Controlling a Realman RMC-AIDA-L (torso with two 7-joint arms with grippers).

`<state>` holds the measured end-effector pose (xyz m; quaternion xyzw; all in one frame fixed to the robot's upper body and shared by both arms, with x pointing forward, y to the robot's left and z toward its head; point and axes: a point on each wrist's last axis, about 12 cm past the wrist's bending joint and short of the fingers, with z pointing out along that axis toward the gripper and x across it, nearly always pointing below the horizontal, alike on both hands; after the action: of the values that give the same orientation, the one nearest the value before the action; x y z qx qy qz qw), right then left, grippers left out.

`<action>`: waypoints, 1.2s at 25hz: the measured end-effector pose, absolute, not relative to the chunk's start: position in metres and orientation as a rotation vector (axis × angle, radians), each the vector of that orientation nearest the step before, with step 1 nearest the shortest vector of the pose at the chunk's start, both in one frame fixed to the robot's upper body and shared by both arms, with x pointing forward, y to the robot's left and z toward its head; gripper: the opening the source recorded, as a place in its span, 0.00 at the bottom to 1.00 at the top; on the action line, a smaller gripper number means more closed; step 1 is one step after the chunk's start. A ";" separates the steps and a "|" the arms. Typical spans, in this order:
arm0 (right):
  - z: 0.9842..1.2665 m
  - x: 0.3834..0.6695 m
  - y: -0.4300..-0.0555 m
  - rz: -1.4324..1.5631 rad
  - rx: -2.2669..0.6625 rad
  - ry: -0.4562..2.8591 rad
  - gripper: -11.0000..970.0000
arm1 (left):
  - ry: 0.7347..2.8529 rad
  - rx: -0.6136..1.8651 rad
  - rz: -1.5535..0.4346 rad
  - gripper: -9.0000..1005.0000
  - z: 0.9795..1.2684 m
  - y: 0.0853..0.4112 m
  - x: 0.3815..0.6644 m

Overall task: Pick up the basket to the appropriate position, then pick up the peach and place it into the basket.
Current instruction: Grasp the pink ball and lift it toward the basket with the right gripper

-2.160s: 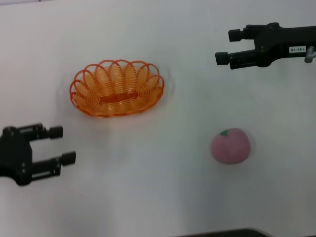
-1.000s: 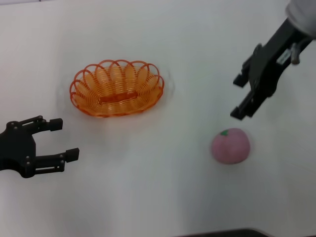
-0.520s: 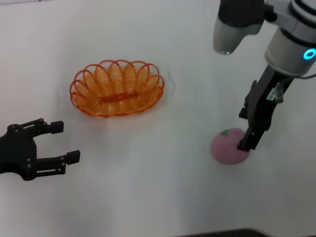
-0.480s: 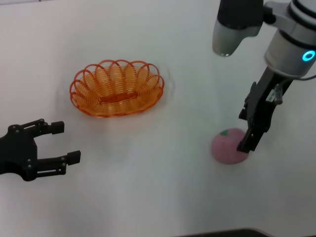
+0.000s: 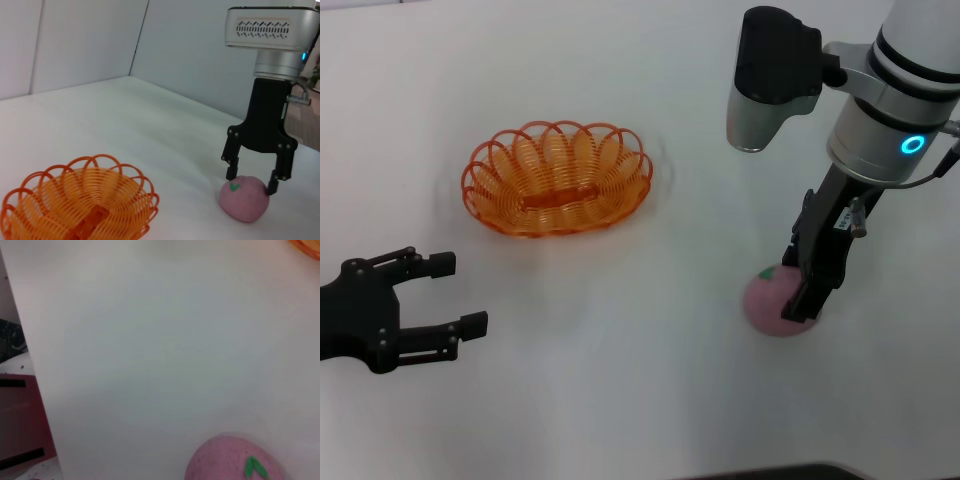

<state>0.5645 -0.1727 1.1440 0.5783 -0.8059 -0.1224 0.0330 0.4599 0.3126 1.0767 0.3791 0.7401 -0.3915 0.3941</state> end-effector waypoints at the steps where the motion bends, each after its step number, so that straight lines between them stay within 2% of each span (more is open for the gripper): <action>1: 1.144 0.565 -0.173 -0.376 1.779 -2.479 0.83 | 1.876 0.963 -0.997 0.87 1.077 0.312 0.460; 8: 1.142 0.563 -0.171 -0.356 1.784 -2.460 0.78 | 1.876 0.961 -1.010 0.87 1.076 0.312 0.457; 13: 1.142 0.563 -0.170 -0.354 1.784 -2.460 0.55 | 1.875 0.954 -1.013 0.87 1.076 0.313 0.455; 16: 1.143 0.563 -0.170 -0.351 1.785 -2.458 0.29 | 1.874 0.952 -1.012 0.87 1.077 0.314 0.456; 21: 1.144 0.564 -0.168 -0.344 1.780 -2.465 0.16 | 1.877 0.944 -1.010 0.87 1.076 0.315 0.455; 30: 1.146 0.564 -0.166 -0.326 1.779 -2.460 0.10 | 1.883 0.944 -1.008 0.87 1.076 0.316 0.454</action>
<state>0.5637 -0.1658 1.1455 0.5822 -0.8048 -0.1067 0.0442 0.4540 0.3156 1.0757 0.3718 0.7416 -0.3972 0.3925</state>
